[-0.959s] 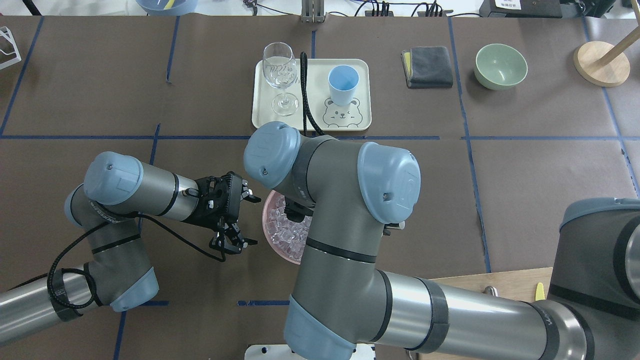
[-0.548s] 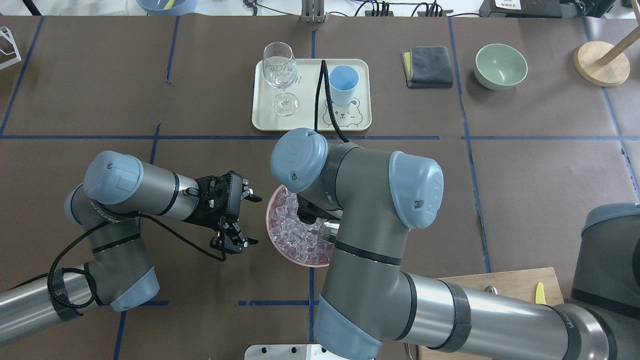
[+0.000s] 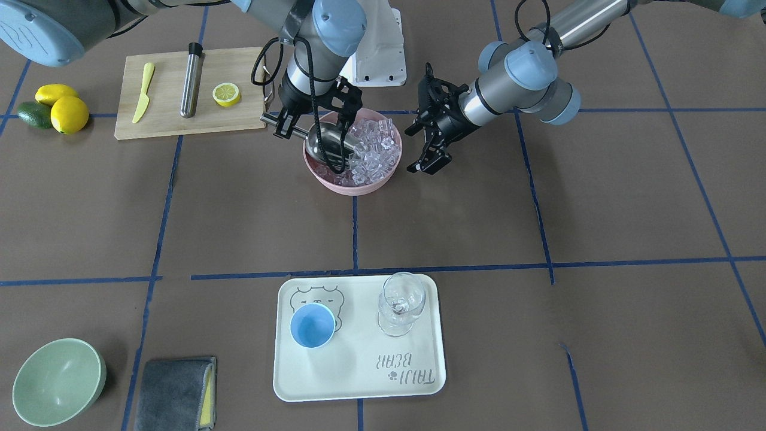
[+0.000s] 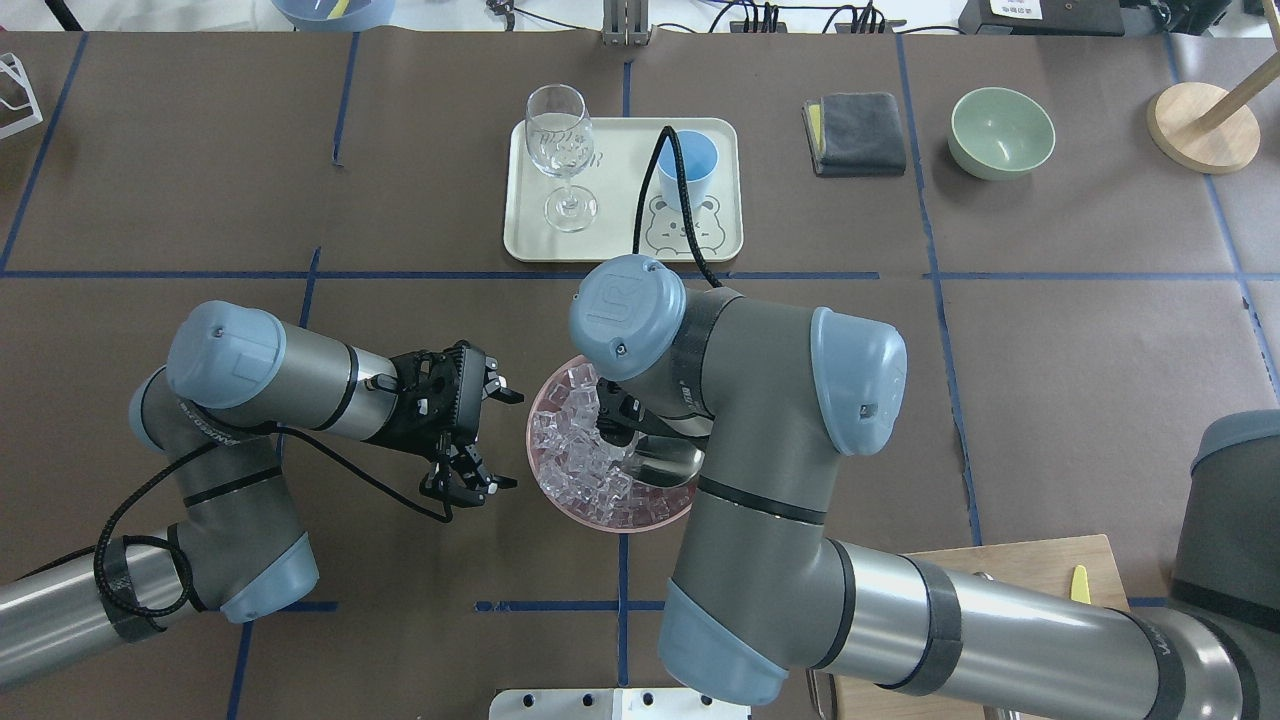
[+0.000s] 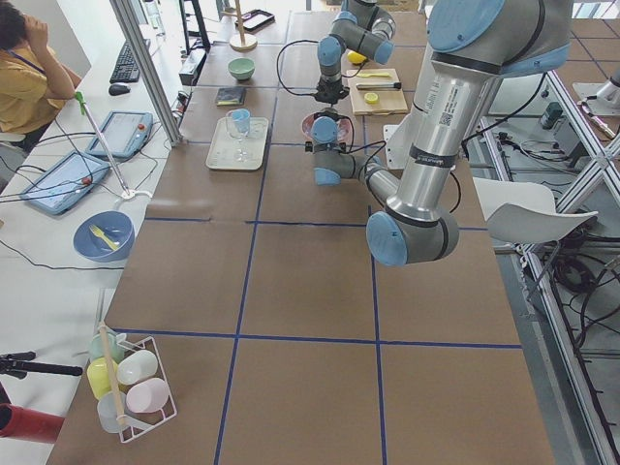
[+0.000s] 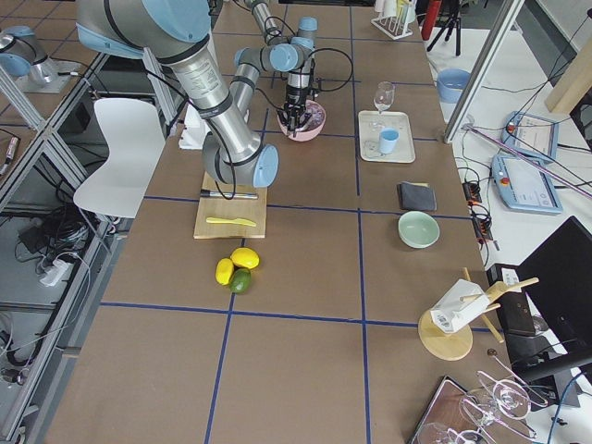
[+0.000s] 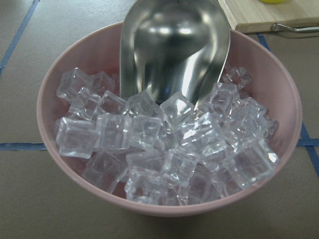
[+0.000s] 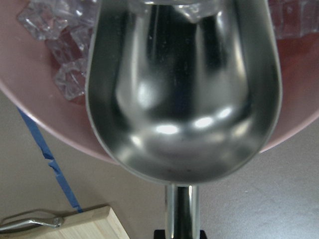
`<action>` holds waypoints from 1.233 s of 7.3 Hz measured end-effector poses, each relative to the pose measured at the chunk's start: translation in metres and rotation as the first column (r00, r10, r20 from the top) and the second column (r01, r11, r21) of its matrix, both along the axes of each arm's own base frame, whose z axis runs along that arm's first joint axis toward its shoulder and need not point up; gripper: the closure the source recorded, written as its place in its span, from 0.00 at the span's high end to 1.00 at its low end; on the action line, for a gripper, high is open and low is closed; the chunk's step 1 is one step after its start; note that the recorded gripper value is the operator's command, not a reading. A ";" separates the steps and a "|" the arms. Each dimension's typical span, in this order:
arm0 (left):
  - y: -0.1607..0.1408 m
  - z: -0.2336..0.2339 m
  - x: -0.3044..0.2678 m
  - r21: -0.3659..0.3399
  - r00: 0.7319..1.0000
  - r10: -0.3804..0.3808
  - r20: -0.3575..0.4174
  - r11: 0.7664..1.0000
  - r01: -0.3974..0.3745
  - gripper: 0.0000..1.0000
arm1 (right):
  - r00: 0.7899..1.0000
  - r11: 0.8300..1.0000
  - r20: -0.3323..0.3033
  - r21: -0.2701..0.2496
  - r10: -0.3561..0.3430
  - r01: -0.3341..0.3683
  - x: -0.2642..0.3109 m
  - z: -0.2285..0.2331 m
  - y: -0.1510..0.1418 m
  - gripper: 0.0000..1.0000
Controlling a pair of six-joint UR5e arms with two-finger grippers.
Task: Put ice in cup with scoop
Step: 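Lower the scoop into the ice cubes with the right gripper, then drag the scoop through the ice and lift it out, right gripper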
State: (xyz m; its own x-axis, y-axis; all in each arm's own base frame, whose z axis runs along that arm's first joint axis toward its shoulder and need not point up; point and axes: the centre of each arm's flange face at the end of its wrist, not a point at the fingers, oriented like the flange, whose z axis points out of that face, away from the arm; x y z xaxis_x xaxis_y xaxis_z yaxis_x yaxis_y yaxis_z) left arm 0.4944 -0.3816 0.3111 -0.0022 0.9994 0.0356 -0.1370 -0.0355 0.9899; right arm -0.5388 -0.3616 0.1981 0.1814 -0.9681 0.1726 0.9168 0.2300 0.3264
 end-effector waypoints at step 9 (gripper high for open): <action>-0.003 -0.005 -0.007 0.002 1.000 -0.009 -0.004 1.000 0.009 1.00 | 0.978 1.000 0.211 -0.014 0.004 -0.001 0.006 0.030 -0.015 0.00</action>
State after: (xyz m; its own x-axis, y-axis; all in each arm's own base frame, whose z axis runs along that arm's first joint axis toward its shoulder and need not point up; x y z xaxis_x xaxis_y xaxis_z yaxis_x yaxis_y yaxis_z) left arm 0.4876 -0.3848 0.3060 0.0068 0.9993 0.0378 -0.1330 -0.0366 0.9904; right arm -0.5323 -0.3766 0.2280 0.1417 -0.9651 0.2204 0.8272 0.2377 0.5091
